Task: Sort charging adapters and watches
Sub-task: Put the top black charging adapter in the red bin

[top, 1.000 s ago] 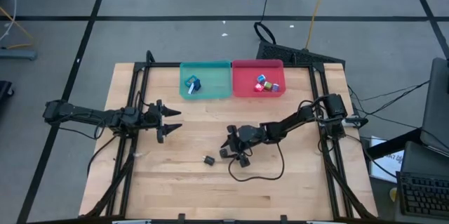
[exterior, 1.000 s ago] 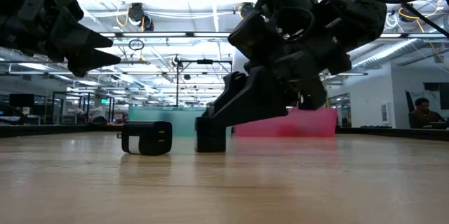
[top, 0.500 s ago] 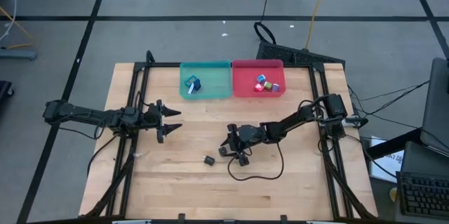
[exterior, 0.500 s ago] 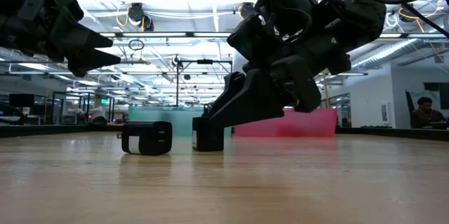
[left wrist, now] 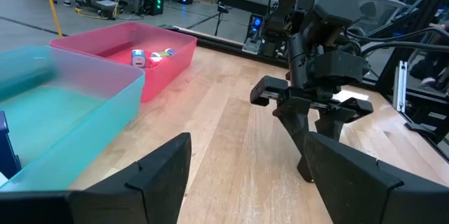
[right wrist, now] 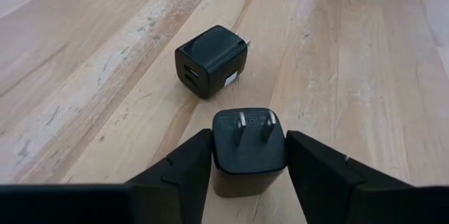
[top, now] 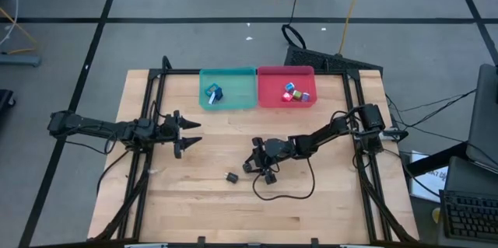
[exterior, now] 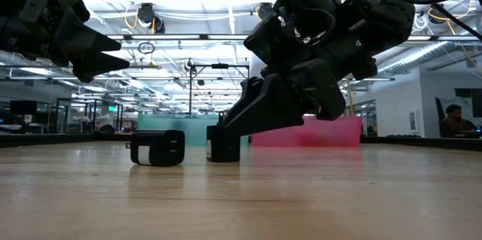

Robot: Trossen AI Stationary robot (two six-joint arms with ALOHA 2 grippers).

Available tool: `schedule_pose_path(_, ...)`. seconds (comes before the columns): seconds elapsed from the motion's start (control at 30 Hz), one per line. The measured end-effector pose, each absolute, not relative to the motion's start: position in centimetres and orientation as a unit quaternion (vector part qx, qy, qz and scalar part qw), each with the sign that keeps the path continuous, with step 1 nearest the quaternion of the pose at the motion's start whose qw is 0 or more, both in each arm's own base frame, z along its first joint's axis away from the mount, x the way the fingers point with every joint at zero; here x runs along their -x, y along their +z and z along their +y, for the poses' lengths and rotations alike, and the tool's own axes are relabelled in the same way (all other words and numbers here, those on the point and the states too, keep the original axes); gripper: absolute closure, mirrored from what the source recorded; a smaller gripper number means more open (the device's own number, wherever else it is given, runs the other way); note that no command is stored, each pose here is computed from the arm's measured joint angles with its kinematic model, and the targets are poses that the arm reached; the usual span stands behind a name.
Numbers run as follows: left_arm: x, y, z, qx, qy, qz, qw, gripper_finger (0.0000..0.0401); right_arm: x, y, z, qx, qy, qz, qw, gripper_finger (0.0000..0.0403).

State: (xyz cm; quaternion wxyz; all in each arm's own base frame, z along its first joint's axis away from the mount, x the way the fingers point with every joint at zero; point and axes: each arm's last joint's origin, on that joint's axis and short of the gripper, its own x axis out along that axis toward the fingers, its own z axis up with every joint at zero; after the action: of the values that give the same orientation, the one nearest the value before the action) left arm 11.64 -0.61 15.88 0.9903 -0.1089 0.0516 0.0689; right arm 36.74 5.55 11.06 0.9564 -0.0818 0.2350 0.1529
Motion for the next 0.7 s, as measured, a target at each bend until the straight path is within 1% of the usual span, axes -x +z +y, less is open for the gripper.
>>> schedule_pose_path(0.2,-11.64,15.87,-0.61,0.109,0.069,0.052,0.99,0.0123,-36.74,11.06,5.55,0.082,0.153,0.235,0.956,0.0242)
schedule_pose_path(0.7,-11.64,15.88,-0.61,0.109,0.069,0.051,0.99,0.0123,-36.74,11.06,5.55,0.082,0.153,0.235,0.956,0.0234)
